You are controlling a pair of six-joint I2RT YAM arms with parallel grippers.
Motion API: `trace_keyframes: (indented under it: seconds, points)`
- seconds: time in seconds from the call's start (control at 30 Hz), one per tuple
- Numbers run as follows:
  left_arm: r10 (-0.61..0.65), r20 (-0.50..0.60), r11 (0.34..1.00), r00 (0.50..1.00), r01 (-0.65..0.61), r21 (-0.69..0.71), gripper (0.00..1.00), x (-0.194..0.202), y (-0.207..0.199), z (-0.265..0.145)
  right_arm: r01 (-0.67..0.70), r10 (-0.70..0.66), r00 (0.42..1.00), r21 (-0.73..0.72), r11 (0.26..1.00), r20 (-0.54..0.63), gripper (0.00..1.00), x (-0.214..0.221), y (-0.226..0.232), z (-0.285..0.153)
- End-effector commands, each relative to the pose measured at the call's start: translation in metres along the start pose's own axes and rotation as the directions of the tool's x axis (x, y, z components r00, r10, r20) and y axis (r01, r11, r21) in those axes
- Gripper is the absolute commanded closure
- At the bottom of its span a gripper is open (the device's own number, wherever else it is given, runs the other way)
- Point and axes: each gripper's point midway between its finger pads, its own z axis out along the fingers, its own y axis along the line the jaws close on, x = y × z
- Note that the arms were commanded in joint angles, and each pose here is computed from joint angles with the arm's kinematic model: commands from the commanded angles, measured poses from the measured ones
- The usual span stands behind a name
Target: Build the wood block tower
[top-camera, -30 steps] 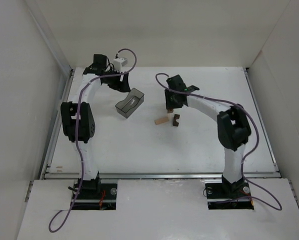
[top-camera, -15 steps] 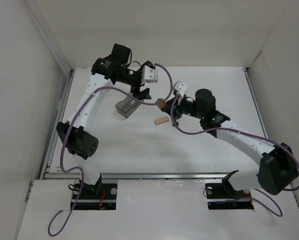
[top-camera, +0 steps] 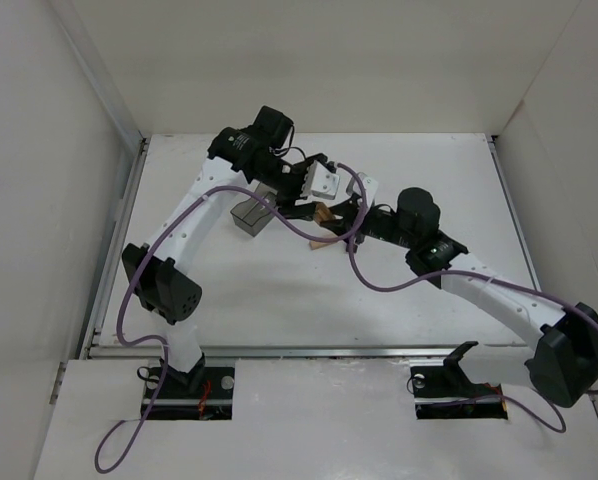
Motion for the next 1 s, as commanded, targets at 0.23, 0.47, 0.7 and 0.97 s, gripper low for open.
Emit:
trace_keyframes:
  seconds: [0.23, 0.47, 0.7, 0.97]
  points:
    - [0.001, 0.053, 1.000, 0.999, -0.002, 0.016, 0.54, -0.023, -0.012, -0.005, 0.060, -0.062, 0.994, 0.017, 0.998, 0.088, 1.00, -0.027, 0.002, -0.003]
    - [-0.015, 0.068, 0.999, 0.998, 0.013, 0.031, 0.53, -0.025, -0.018, -0.005, 0.056, -0.057, 0.995, 0.015, 0.998, 0.080, 1.00, -0.024, 0.003, 0.000]
    - [-0.069, 0.079, 0.996, 0.995, 0.064, 0.058, 1.00, -0.024, -0.025, -0.001, 0.042, -0.045, 0.995, 0.036, 0.998, 0.084, 0.94, -0.025, 0.000, 0.000]
    - [-0.211, -0.075, 0.977, 0.975, 0.210, -0.022, 1.00, 0.024, -0.020, 0.016, -0.096, 0.086, 0.994, 0.142, 0.985, 0.069, 0.25, -0.019, -0.015, -0.002]
